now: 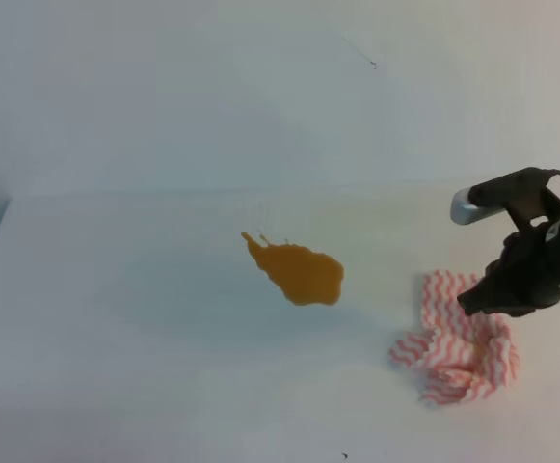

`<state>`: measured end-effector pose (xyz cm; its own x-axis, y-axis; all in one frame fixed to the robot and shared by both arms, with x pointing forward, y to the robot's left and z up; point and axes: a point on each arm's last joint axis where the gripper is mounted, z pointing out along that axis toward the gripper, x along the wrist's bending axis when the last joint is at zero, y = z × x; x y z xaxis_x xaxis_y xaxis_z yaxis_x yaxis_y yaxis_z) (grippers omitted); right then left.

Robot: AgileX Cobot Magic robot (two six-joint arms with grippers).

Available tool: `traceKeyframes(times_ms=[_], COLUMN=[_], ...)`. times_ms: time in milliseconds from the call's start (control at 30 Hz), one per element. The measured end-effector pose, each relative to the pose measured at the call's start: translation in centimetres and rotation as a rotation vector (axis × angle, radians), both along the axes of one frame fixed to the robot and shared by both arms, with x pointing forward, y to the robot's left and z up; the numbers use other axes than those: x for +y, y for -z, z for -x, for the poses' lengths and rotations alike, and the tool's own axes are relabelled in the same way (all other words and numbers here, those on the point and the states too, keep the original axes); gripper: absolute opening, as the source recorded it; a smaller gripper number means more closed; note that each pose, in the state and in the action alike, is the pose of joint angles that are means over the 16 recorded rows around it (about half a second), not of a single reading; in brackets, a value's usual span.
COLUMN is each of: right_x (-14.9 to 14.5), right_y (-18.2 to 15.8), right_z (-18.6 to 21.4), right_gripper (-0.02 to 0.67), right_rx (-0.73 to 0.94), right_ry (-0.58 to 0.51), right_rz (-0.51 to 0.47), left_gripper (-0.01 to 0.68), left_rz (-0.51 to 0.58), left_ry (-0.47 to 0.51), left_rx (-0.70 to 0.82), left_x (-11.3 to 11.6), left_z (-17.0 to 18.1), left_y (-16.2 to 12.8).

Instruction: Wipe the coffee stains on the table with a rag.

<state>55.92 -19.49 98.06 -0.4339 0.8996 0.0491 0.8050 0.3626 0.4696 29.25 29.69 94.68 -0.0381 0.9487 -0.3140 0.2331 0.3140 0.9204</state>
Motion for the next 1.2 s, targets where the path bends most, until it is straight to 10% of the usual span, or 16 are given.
traceKeyframes(times_ms=[733,1200], right_x=[2.3,3.1], right_y=[4.8,7.3], right_z=[-2.0,-3.5], right_gripper=[0.332,0.108], right_rx=[0.152,0.084], right_ry=[-0.122,-0.162], right_rz=[0.022,0.081], left_gripper=[0.0,0.0], left_rz=[0.0,0.0], left_ry=[0.0,0.0], left_rx=[0.0,0.0], left_x=[0.0,0.0], left_z=[0.0,0.0], left_y=[0.0,0.0])
